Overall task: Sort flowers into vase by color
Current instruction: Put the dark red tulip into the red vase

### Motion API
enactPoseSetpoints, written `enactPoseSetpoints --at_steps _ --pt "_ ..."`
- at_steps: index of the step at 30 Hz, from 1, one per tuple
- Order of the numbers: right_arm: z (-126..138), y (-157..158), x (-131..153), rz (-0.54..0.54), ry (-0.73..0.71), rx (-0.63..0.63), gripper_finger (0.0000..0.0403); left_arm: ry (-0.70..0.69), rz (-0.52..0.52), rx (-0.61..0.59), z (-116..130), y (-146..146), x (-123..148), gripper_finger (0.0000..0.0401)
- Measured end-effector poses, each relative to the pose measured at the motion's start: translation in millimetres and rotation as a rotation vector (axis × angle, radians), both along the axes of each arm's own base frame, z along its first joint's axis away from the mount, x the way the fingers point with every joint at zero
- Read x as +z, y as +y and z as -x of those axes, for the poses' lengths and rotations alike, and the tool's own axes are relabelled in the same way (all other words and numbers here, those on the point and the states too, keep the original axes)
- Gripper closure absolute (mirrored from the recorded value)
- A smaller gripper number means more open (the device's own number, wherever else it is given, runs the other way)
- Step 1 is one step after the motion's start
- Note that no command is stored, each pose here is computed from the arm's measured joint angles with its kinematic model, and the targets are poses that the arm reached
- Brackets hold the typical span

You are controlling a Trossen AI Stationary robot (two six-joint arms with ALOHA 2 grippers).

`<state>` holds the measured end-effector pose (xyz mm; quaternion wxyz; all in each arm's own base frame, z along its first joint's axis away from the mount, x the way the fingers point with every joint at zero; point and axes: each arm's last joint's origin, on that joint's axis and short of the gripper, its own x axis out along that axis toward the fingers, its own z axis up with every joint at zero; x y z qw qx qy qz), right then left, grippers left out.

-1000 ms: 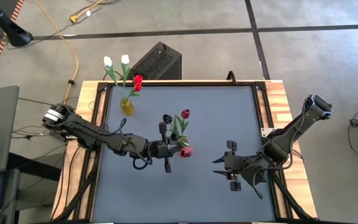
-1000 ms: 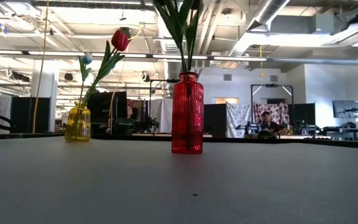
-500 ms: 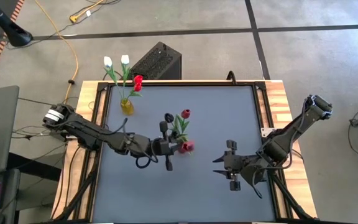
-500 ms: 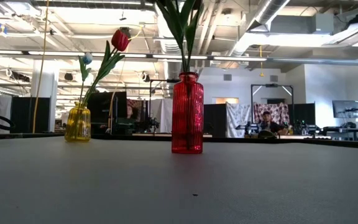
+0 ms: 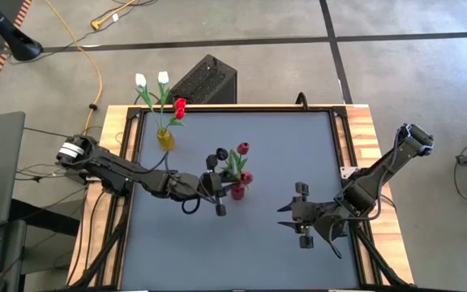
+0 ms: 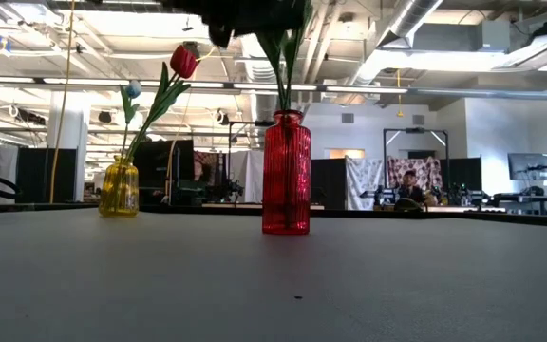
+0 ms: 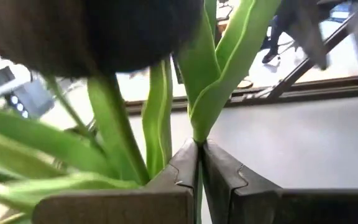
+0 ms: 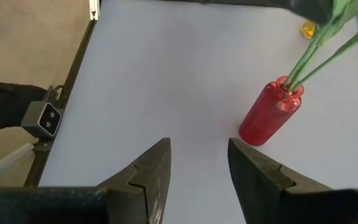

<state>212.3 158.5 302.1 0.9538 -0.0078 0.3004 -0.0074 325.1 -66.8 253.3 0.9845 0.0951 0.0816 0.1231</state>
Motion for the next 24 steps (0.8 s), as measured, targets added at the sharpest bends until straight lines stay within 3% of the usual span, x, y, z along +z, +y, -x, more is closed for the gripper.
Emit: enactPoseSetpoints --at_steps 10,24 --pt "-1 0 0 -0.003 -0.004 -0.002 0.0216 0.047 0.066 0.027 6 10 -22 0.0401" --pt "-1 0 1 -0.006 -0.007 -0.003 0.0216 0.149 0.235 0.012 6 27 -34 0.0401"
